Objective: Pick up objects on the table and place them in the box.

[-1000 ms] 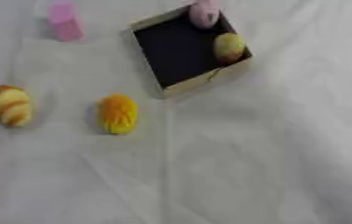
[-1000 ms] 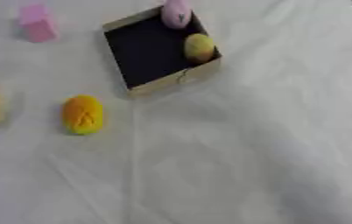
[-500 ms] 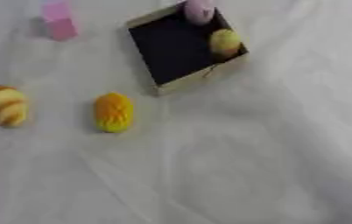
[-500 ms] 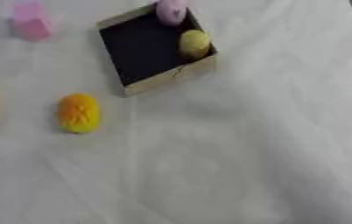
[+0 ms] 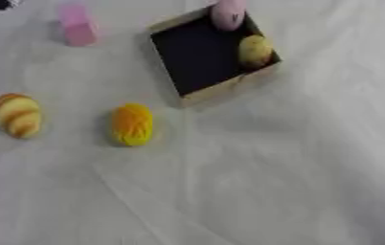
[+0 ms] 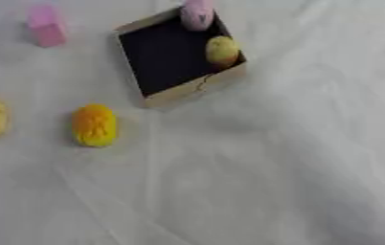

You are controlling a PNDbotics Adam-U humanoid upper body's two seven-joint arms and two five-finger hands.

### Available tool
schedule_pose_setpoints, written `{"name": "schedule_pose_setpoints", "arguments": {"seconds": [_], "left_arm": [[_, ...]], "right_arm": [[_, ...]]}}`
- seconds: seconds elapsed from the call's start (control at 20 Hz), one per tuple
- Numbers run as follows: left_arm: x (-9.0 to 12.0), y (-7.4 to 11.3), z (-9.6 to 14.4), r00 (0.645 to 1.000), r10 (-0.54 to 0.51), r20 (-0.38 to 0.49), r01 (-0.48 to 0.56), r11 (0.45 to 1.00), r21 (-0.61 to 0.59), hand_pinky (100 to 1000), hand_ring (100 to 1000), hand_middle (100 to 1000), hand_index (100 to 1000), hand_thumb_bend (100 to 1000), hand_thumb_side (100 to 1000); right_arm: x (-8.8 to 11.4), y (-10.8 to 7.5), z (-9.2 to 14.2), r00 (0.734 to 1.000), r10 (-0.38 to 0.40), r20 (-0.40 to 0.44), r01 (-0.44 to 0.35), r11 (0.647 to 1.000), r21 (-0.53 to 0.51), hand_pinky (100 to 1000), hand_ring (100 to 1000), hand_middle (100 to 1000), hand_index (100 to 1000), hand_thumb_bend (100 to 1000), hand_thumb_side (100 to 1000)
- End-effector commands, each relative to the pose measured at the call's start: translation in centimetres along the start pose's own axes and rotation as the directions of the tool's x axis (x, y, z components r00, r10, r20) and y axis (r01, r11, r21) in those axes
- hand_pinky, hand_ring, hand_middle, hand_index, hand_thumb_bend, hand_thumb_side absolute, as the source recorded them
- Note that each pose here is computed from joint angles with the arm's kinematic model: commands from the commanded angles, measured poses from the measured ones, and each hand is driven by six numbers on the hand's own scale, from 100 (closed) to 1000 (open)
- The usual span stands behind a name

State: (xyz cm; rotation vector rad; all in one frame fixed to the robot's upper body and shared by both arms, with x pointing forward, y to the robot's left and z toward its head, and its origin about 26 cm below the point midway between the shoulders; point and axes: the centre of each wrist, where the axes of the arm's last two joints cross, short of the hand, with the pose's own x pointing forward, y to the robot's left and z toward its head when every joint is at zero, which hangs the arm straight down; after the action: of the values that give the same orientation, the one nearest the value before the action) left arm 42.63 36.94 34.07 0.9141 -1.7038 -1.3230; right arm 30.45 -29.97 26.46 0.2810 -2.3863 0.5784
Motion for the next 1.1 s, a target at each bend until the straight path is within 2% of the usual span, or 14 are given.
{"name": "schedule_pose_setpoints", "arguments": {"seconds": [0.05, 0.25, 0.55, 0.75, 0.95, 1.1], "left_arm": [[-0.4, 0.8, -0.2, 0.999, -0.036, -0.019, 0.035, 0.997, -0.065, 941, 885, 839, 942, 317, 106], [-0.3, 0.6, -0.4, 0.996, -0.088, -0.030, 0.083, 0.987, -0.135, 943, 891, 842, 958, 407, 123], [-0.1, 0.3, -0.9, 0.995, -0.092, -0.026, 0.085, 0.979, -0.188, 954, 896, 845, 972, 378, 132], [0.3, 0.4, -1.2, 0.997, -0.075, -0.016, 0.070, 0.975, -0.209, 959, 904, 851, 977, 416, 100], [0.5, 0.7, -1.5, 0.997, -0.065, -0.036, 0.056, 0.978, -0.203, 971, 939, 864, 979, 393, 100], [0.5, 0.8, -1.7, 0.998, -0.045, -0.049, 0.034, 0.975, -0.219, 976, 948, 867, 981, 375, 136]], "right_arm": [[1.0, -0.2, -0.4, 0.999, 0.025, 0.025, -0.026, 0.999, 0.028, 1000, 914, 614, 807, 100, 470], [1.0, -0.1, -0.5, 1.000, 0.019, 0.024, -0.019, 0.999, 0.030, 1000, 915, 614, 807, 100, 470], [1.0, -0.1, -0.5, 0.999, 0.015, 0.028, -0.016, 0.999, 0.032, 1000, 915, 614, 807, 100, 470], [1.0, -0.1, -0.6, 1.000, 0.017, 0.025, -0.018, 0.999, 0.036, 1000, 916, 613, 808, 100, 470], [1.0, -0.1, -0.6, 1.000, 0.020, 0.023, -0.021, 0.999, 0.039, 1000, 916, 611, 807, 100, 470], [1.1, -0.1, -0.7, 0.999, 0.023, 0.023, -0.024, 0.999, 0.041, 1000, 916, 611, 807, 100, 470]]}}
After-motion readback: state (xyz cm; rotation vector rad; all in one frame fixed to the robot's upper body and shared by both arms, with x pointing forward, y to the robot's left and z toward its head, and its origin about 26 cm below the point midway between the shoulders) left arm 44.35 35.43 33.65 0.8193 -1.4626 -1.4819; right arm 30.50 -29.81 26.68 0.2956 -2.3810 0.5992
